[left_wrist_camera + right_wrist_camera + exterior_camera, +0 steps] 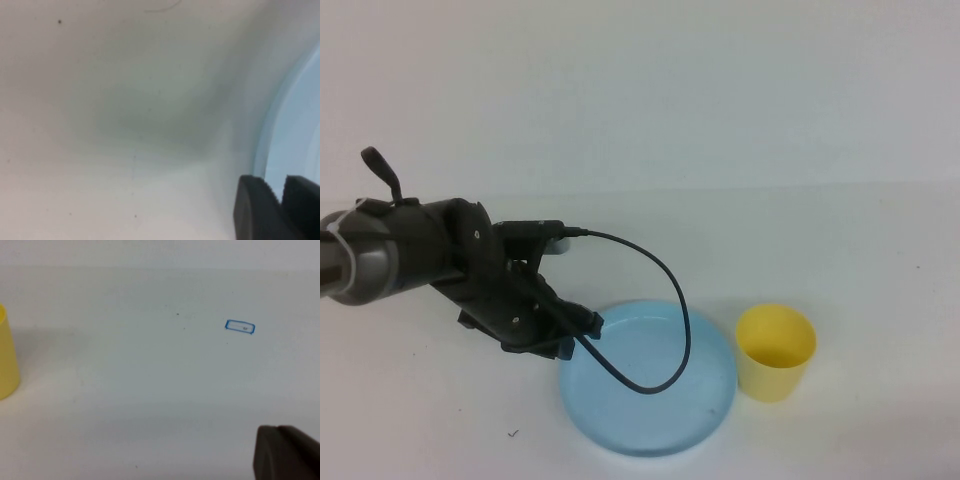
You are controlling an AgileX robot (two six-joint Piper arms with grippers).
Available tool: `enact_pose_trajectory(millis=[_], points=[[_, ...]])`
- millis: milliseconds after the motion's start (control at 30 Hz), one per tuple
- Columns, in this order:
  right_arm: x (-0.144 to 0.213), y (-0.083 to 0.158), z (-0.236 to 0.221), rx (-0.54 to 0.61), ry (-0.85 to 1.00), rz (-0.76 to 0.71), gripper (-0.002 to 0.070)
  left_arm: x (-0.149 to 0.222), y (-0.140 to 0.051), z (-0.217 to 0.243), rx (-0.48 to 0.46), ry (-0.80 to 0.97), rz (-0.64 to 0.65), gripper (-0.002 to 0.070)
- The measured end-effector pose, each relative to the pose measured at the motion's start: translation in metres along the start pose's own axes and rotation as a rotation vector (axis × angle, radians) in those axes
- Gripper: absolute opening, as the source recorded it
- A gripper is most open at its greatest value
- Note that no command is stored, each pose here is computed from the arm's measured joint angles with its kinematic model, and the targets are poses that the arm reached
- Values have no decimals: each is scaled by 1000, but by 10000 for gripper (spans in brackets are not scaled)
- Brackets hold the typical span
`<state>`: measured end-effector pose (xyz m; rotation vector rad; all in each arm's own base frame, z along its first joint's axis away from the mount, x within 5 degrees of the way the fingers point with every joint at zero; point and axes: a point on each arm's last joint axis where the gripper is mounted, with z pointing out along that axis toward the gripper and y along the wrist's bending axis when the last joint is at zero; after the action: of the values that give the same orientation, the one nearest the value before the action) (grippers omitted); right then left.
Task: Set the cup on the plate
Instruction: Place the plate on the center of the table, then pick up the cup from the table
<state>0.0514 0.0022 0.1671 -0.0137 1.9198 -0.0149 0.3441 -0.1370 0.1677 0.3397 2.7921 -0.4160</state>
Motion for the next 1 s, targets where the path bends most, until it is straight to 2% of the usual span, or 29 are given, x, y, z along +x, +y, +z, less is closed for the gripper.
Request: enact_pose_trajectory(millis=[100, 233, 333, 433, 567, 733, 867, 1000], points=[[0, 0, 0, 0, 0, 0, 1, 0, 0, 0, -3, 1, 5, 147], [0, 0, 0, 0, 0, 0, 1, 0, 1, -2, -11, -1, 17, 162], [0, 0, 0, 0, 0, 0, 1, -5, -2, -19, -28, -34, 56, 158], [0, 0, 0, 0, 0, 0, 1, -17, -10, -54, -33, -131, 87, 122], [0, 0, 0, 0, 0, 0, 1, -22, -32, -123, -9, -340, 140, 33], [0, 0, 0, 0, 0, 0, 1, 3, -70, -217, 56, -630, 243, 6], [0, 0, 0, 0, 0, 0, 1, 34, -93, -264, 135, -736, 317, 2], [0, 0, 0, 0, 0, 0, 1, 65, -110, -295, 276, -765, 325, 1]])
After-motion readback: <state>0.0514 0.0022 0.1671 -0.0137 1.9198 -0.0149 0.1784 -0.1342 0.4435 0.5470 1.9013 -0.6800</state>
